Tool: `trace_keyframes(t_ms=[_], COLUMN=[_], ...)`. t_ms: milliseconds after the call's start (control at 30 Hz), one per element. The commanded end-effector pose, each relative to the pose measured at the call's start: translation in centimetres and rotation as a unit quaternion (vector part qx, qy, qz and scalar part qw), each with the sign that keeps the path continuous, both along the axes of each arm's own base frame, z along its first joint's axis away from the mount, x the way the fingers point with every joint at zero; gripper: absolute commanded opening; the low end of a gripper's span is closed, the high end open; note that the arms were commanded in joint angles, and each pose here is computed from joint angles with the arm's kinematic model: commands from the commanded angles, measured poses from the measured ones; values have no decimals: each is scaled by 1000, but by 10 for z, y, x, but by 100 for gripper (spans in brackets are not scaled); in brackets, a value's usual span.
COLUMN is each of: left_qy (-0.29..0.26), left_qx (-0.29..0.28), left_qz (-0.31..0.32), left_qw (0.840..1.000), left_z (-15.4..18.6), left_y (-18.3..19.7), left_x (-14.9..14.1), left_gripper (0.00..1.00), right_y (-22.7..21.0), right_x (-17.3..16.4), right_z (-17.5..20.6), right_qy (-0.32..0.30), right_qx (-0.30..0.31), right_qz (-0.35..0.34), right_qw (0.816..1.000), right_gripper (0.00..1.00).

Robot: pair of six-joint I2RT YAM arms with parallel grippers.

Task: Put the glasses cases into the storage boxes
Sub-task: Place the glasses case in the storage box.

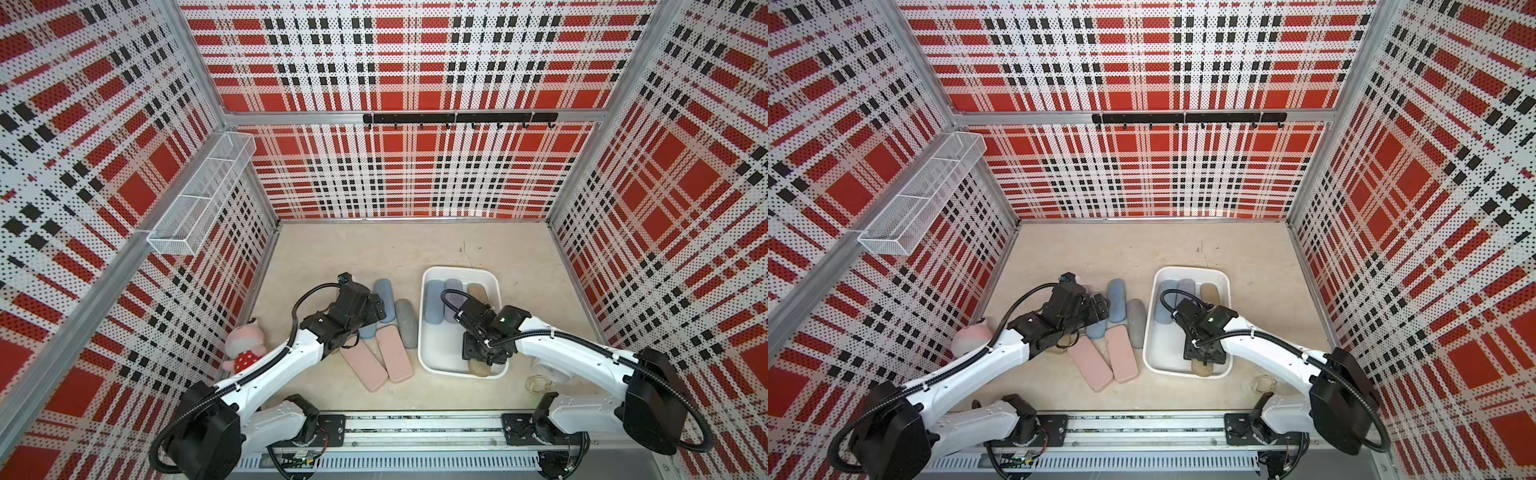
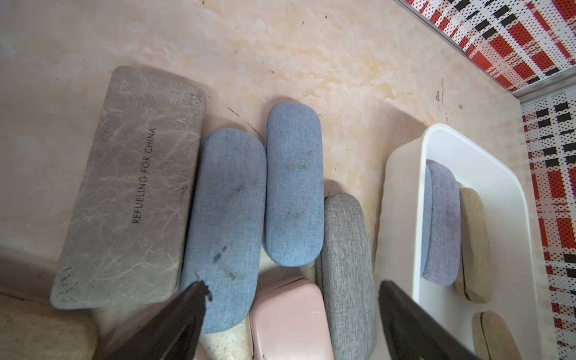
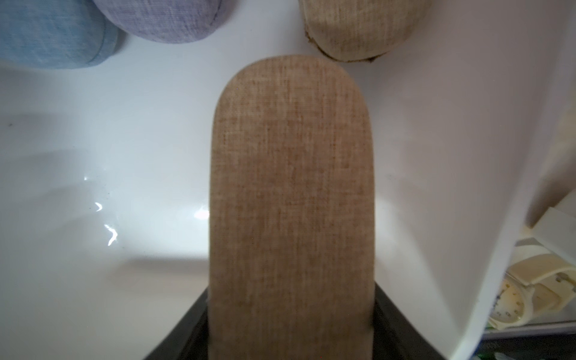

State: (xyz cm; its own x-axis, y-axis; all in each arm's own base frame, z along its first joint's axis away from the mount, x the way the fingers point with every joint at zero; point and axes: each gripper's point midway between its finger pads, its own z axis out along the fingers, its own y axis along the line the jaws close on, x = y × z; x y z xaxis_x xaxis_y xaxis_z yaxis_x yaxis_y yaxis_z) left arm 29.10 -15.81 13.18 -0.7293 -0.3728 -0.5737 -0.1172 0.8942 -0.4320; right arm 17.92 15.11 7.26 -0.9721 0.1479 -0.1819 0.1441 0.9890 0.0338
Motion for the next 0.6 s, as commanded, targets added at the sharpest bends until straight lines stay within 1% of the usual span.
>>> trace_keyframes(t_ms=[0, 67, 233, 300, 567], left_qy=[-7, -4, -2, -2, 6], left_qx=[-5, -5, -2, -1, 14], left_qz=[5, 5, 7, 9, 7], left_qw=[1000, 1000, 1000, 1000, 1000], left_z=[0, -2, -5, -4, -10], left_y=[1, 1, 3, 4, 8], left_x=[-1, -3, -5, -4, -7], left_gripper=[90, 90, 90, 90, 90], right_y=[-8, -13, -13, -19, -20], right_x=[4, 7, 16, 19, 28], right_z=[-7, -9, -16, -17, -23], right_qy=[6, 10, 18, 15, 4], right_qx=[-30, -53, -72, -96, -115], right_qz=[2, 2, 12, 12, 23], right_qw=[1000, 999, 997, 995, 993], right_gripper=[59, 59, 59, 59, 60])
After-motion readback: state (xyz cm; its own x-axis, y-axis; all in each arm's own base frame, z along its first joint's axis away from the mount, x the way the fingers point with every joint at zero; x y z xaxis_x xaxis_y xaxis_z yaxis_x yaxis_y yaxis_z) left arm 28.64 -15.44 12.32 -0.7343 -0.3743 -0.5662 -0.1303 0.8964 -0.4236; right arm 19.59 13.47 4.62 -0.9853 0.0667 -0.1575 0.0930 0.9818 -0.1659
